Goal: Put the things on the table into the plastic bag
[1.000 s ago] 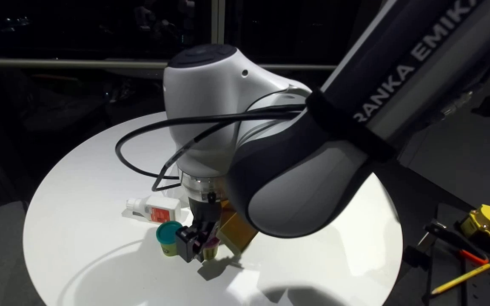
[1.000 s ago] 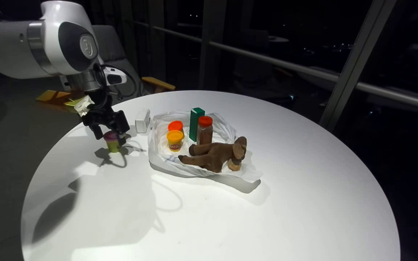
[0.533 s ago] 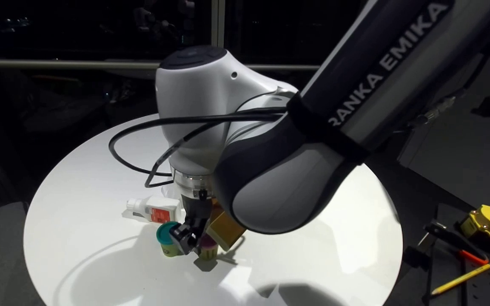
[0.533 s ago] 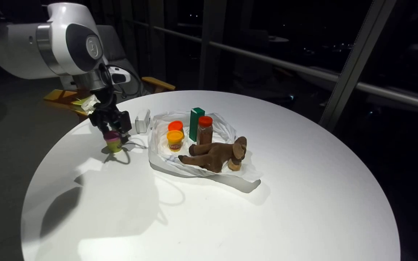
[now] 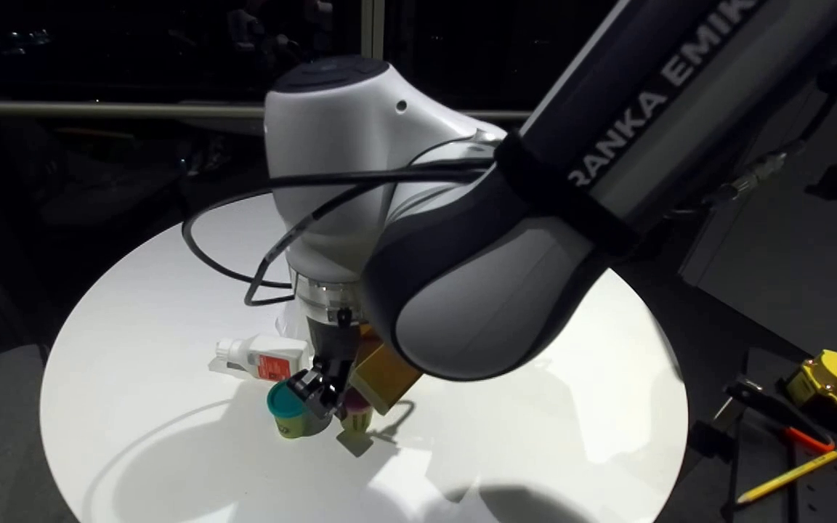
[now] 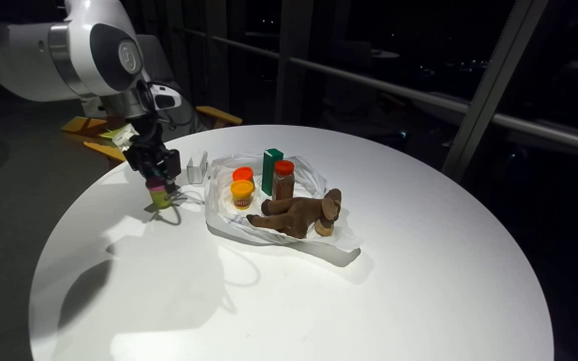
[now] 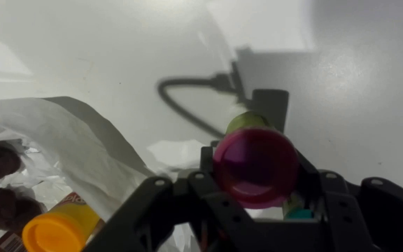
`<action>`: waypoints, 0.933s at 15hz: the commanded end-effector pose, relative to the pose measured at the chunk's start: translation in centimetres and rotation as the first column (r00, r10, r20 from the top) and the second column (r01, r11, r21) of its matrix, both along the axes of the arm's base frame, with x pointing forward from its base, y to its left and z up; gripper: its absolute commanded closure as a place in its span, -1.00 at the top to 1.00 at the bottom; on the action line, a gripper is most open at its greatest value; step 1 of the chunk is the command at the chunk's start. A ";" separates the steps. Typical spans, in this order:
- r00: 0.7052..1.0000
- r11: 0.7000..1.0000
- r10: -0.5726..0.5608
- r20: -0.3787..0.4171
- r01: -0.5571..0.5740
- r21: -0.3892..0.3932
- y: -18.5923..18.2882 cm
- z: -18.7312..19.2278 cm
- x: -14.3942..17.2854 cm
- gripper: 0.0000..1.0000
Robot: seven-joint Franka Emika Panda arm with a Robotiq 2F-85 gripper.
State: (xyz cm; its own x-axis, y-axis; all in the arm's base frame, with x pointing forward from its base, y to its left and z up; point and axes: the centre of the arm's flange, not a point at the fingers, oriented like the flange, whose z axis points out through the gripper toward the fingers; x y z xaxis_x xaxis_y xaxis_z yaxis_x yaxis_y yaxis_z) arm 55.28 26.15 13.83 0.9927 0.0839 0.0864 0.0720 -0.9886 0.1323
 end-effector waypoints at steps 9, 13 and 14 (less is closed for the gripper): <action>0.939 0.945 -0.326 0.113 0.327 0.013 -13.0 11.0 6.2 -0.44; 0.920 0.922 -0.386 0.070 0.387 -0.002 -16.8 8.2 7.2 -0.44; 0.916 0.917 -0.398 0.057 0.399 -0.004 -17.3 7.5 7.3 -0.44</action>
